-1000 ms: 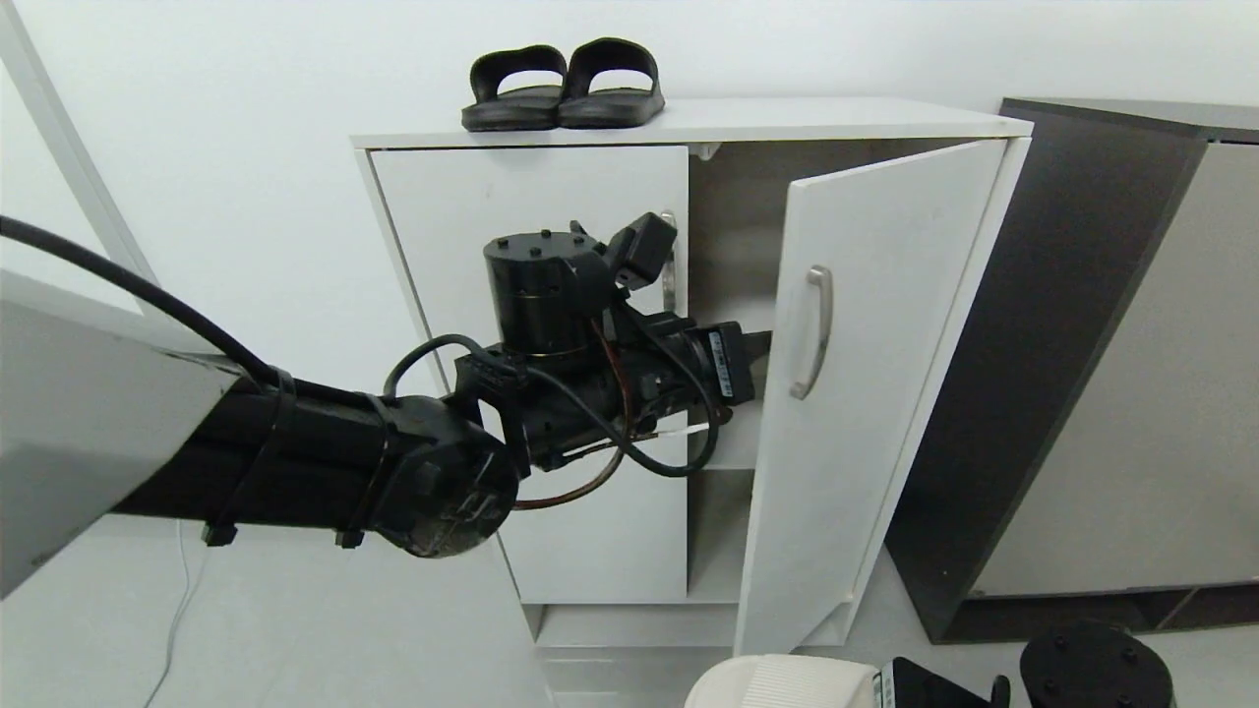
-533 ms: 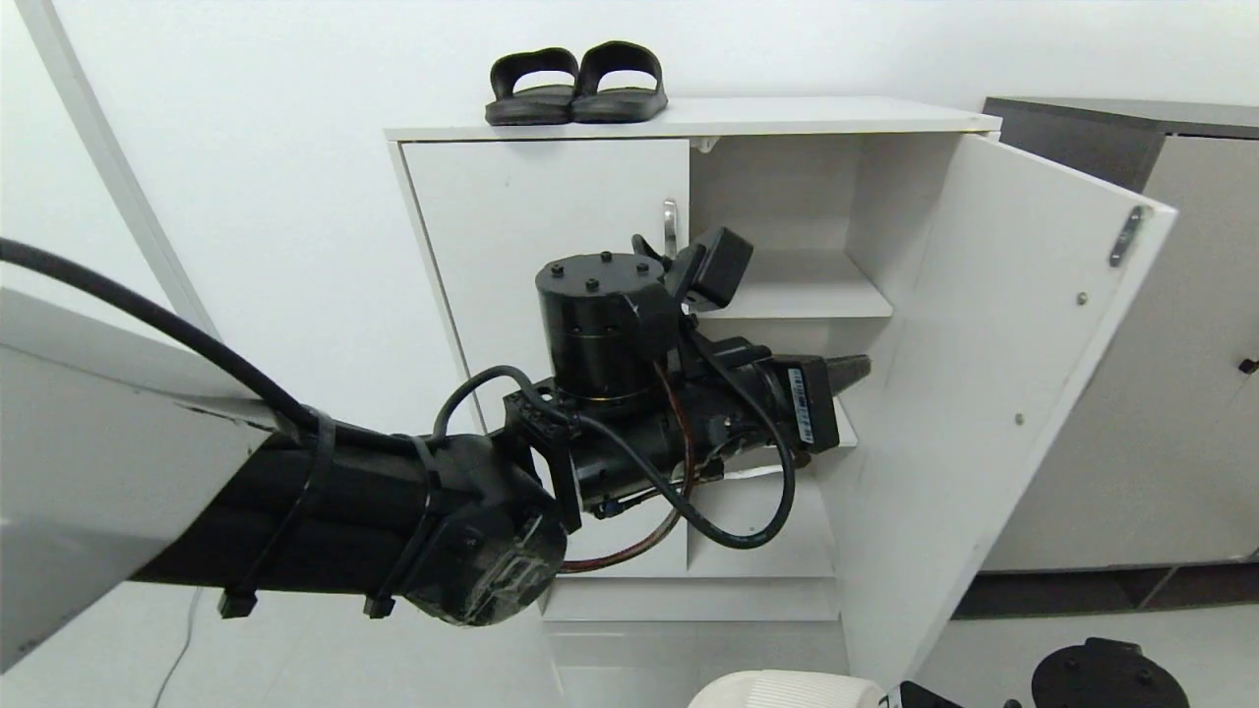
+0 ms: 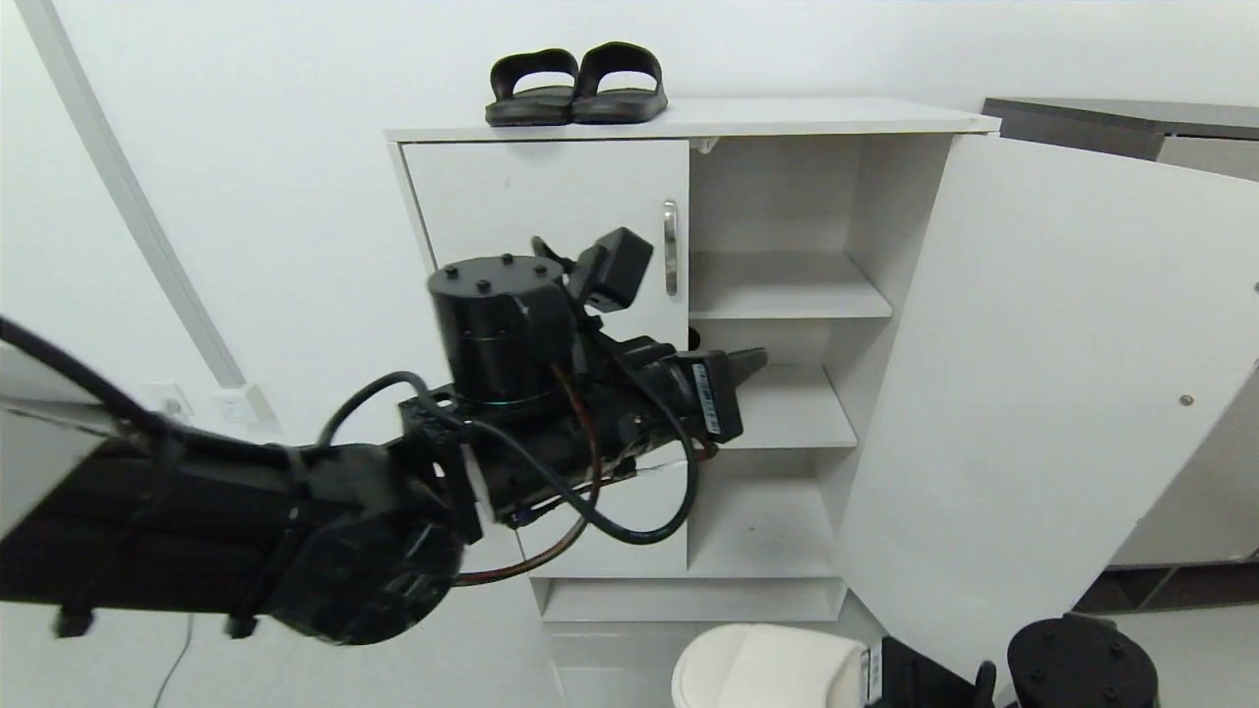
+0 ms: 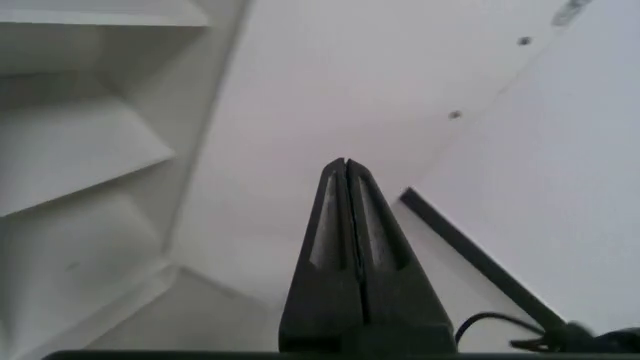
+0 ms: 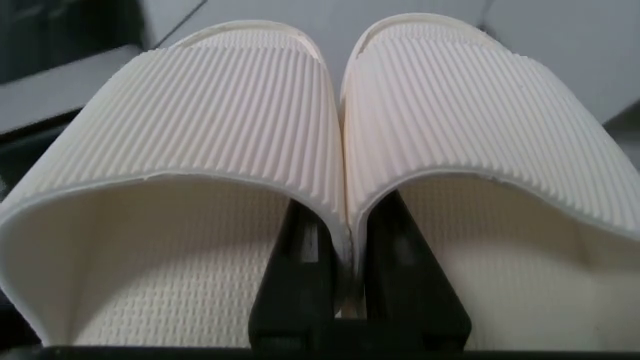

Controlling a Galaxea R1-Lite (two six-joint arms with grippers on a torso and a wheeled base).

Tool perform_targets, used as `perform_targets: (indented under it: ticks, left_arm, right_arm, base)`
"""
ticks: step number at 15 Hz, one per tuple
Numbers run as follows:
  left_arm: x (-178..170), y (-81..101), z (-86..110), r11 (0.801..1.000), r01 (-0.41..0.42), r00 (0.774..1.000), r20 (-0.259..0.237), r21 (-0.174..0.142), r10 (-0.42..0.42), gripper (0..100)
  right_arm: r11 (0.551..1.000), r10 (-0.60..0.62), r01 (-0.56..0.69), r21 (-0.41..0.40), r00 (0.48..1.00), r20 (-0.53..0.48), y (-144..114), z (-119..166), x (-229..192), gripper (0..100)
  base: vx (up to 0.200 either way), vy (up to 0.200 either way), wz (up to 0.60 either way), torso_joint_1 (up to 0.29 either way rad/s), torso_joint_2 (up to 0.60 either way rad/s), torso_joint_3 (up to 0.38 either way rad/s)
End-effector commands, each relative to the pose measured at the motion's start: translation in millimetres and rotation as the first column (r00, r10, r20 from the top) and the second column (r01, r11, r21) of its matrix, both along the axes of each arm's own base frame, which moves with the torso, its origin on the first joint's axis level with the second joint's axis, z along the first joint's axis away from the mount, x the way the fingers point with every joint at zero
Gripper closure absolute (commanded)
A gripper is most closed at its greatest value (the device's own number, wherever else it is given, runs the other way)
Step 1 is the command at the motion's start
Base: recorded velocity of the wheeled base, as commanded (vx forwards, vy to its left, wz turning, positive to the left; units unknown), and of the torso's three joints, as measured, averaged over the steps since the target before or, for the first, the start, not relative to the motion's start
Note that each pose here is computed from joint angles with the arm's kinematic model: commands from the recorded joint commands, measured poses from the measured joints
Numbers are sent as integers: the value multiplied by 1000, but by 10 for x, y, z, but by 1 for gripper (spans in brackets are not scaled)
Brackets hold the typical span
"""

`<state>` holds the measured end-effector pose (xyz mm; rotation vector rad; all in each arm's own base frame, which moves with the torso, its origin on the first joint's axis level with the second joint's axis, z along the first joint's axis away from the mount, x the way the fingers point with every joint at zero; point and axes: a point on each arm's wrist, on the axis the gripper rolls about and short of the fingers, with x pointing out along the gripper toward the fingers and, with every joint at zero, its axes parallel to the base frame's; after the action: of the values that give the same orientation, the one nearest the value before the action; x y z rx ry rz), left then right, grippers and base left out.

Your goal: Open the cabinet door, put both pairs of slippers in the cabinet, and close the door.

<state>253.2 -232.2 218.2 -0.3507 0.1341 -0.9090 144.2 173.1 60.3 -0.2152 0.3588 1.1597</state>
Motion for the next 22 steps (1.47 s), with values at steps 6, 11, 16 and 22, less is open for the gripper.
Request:
perform_targets:
  ticks: [6,11,16,22]
  left_arm:
    - [-1199,1498,50,911,-405,911,114,76,396,100]
    - [-1927,2231,-202,533,-813,574,171,233,801,100]
    - [-2556,2391,-736,201,-956,251,242,212,937,100]
    - [-2693,2330,-1286,370,-902,424,293,223,857,100]
  right_arm:
    - [766,-633,616,182,772,53,506,-39,988,100]
    - [546,-835,816,191,549,40,562,-11,1461,100]
    - [487,-873,854,185,484,61,570,-68,1503,100]
    - [488,-872,855,175,485,63,568,-112,1501,100]
  base:
    - [0,0,0,0,0,0]
    - [0,0,0,0,0,0]
    - [0,0,0,0,0,0]
    - [0,0,0,0,0,0]
